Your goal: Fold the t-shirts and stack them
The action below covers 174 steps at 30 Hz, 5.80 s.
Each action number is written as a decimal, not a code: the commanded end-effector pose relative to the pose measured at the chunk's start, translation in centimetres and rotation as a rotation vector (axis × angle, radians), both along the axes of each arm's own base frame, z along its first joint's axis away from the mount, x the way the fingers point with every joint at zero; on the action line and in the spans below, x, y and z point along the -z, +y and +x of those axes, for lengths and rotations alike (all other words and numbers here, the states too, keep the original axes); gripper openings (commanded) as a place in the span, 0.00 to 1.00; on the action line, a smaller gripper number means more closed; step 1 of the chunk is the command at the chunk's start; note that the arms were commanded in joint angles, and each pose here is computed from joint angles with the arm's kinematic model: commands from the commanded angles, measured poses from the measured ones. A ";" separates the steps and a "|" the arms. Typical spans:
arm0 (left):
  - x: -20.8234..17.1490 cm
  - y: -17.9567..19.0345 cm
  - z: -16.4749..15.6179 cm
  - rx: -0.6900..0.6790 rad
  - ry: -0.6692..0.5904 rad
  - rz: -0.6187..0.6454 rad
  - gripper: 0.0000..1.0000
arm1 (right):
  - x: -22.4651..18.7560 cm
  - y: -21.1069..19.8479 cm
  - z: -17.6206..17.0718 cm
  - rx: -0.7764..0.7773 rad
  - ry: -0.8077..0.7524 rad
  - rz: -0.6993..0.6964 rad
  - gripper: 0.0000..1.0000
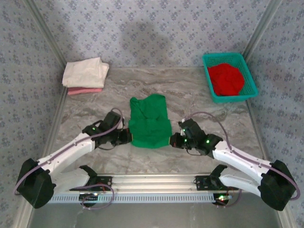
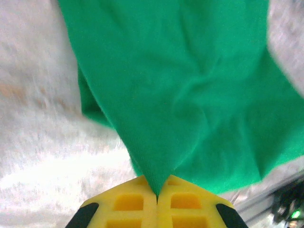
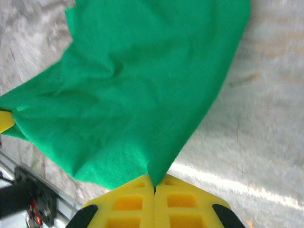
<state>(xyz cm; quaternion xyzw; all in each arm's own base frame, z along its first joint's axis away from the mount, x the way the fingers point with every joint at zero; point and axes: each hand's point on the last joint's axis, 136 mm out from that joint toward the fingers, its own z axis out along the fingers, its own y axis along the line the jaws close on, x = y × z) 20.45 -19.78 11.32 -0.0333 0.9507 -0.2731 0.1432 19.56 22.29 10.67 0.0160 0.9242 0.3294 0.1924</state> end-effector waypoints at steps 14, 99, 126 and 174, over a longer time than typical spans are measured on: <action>-6.2 1.3 17.2 -0.058 -0.150 0.026 0.00 | -8.7 1.9 20.4 0.046 -0.164 -0.020 0.00; 1.3 2.0 32.1 -0.010 -0.217 0.272 0.00 | -18.6 -0.7 23.3 0.091 -0.563 0.181 0.56; -12.6 20.8 39.8 0.227 -0.569 0.659 0.00 | -6.2 -2.8 17.4 0.082 -0.395 -0.013 0.73; -12.8 21.5 22.4 -0.583 -0.714 0.374 0.98 | -8.9 -15.2 19.3 0.356 -0.594 -0.716 0.88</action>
